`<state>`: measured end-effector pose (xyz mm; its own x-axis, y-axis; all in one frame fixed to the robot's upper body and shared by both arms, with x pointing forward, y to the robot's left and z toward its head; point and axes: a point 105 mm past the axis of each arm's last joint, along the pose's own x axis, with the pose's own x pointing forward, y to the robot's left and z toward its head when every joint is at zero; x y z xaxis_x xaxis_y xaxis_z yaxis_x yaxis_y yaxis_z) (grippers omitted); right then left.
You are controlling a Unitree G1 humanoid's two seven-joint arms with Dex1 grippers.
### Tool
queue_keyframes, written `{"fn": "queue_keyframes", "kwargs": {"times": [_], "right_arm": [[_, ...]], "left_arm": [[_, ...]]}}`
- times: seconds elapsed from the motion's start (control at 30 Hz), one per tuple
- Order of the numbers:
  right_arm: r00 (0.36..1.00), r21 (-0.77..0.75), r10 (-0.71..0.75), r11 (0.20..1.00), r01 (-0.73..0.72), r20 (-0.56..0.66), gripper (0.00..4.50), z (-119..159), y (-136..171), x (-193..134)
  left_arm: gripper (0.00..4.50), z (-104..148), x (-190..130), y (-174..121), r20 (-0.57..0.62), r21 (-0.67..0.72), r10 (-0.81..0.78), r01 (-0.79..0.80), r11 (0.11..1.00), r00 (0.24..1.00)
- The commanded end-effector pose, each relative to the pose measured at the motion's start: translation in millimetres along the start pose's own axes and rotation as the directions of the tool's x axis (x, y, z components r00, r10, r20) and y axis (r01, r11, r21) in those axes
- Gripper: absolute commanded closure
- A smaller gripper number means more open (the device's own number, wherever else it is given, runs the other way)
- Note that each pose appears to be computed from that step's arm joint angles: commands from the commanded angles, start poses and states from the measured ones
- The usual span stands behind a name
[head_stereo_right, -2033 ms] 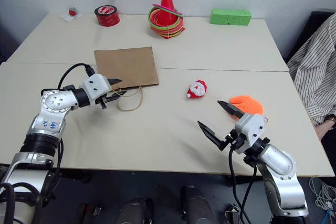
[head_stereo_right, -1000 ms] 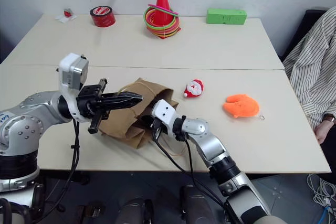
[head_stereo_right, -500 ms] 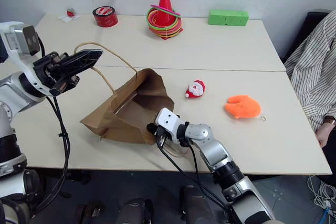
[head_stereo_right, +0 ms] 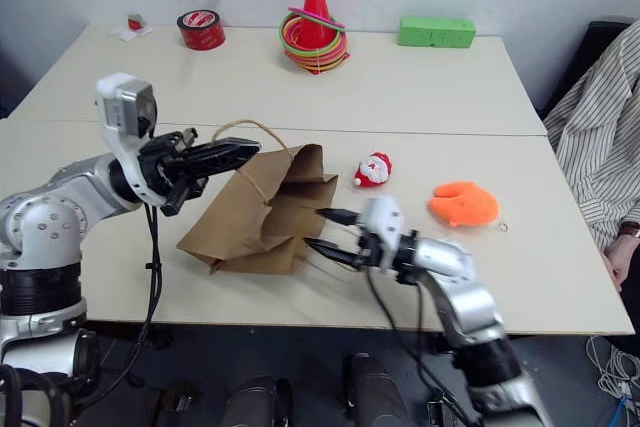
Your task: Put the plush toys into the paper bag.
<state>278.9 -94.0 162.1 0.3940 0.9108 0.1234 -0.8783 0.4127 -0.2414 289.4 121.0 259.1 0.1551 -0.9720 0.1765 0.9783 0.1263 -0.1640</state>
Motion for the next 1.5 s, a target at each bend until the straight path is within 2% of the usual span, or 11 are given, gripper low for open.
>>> {"fn": "queue_keyframes", "kwargs": {"times": [0.03,0.1,0.27,0.4,0.73,0.87,0.97,1.2,1.27,1.37,1.5], "right_arm": [[0.972,-0.117,-0.234,0.965,0.234,0.017,0.53,27,-24,-55],[0.94,-0.188,-0.34,0.926,0.329,-0.032,0.03,26,-30,-85],[0.774,-0.357,-0.607,0.773,0.523,-0.18,0.03,15,-29,-177],[0.667,-0.445,-0.669,0.733,0.515,-0.328,0.03,-5,-6,-220],[0.687,-0.505,-0.57,0.798,0.33,-0.451,0.03,-24,-73,-169],[0.648,-0.462,-0.511,0.846,0.265,-0.565,0.03,-45,-103,-155],[0.651,-0.472,-0.491,0.853,0.223,-0.579,0.65,-49,-119,-144],[0.657,-0.495,-0.465,0.854,0.158,-0.593,3.07,-41,-140,-137],[0.717,-0.492,-0.421,0.862,0.125,-0.556,3.71,-30,-138,-127],[0.909,-0.384,-0.116,0.922,-0.052,-0.401,4.37,5,-96,-78],[0.952,-0.347,0.109,0.914,-0.21,-0.287,4.39,34,-53,-27]], "left_arm": [[4.5,1,3,-4,-0.025,0.06,-0.024,0.025,0.998,0.999],[4.5,-2,4,-3,-0.039,0.064,-0.028,0.031,0.997,0.999],[4.5,-7,5,-1,-0.063,0.069,-0.038,0.042,0.997,0.997],[4.5,-8,5,3,-0.072,0.073,-0.033,0.038,0.997,0.997],[4.5,-9,9,6,-0.1,0.096,-0.028,0.038,0.995,0.995],[4.5,-9,9,5,-0.11,0.105,-0.025,0.036,0.994,0.994],[4.5,-7,8,4,-0.115,0.114,-0.019,0.032,0.993,0.993],[4.5,-3,1,3,-0.119,0.121,-0.011,0.025,0.992,0.993],[4.5,1,0,-1,-0.113,0.114,-0.031,0.044,0.992,0.993],[4.5,11,-4,-8,-0.098,0.1,-0.072,0.082,0.992,0.993],[4.5,18,-6,-12,-0.09,0.082,-0.104,0.112,0.99,0.99]]}}
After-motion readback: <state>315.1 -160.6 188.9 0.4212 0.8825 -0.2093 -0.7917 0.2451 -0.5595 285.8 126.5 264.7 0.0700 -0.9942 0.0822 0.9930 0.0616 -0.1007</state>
